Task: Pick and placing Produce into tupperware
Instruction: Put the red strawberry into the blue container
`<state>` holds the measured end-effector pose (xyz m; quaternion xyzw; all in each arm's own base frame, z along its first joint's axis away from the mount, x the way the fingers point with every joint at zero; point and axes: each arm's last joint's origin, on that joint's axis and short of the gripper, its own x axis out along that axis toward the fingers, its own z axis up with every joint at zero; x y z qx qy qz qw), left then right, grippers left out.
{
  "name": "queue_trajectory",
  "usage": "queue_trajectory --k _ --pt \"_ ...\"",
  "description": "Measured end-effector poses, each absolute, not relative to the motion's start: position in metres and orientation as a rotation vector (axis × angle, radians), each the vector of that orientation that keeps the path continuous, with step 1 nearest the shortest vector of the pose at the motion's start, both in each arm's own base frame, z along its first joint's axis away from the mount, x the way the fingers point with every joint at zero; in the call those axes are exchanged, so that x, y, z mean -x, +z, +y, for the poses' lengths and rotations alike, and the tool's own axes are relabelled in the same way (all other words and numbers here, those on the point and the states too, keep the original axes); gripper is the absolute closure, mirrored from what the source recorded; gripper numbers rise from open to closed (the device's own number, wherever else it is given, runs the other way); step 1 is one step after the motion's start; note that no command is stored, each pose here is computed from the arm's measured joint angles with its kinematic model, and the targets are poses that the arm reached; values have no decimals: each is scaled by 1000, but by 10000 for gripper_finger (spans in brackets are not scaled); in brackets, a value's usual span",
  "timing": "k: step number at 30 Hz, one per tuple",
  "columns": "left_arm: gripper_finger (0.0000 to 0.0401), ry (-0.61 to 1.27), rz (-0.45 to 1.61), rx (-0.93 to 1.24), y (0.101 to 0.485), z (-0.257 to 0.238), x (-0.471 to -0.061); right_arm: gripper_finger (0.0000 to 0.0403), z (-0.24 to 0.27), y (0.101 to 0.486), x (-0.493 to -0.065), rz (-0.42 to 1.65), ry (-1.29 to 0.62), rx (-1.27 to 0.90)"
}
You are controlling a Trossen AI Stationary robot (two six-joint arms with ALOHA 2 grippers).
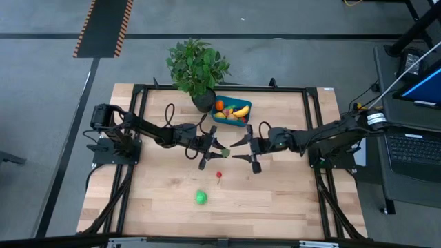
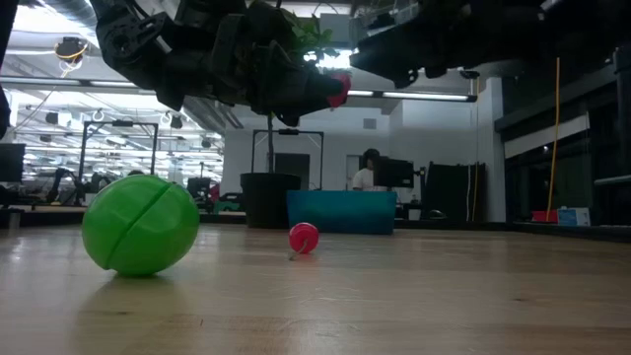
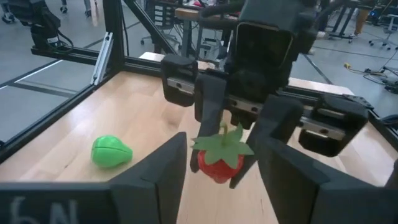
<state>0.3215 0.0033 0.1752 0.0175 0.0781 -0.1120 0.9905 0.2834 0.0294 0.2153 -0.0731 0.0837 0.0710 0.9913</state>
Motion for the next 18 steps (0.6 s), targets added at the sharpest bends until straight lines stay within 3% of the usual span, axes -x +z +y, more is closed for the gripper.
queue_trajectory --k 18 --pt "302 -225 159 -39 175 3 -321 222 33 211 -308 189 170 141"
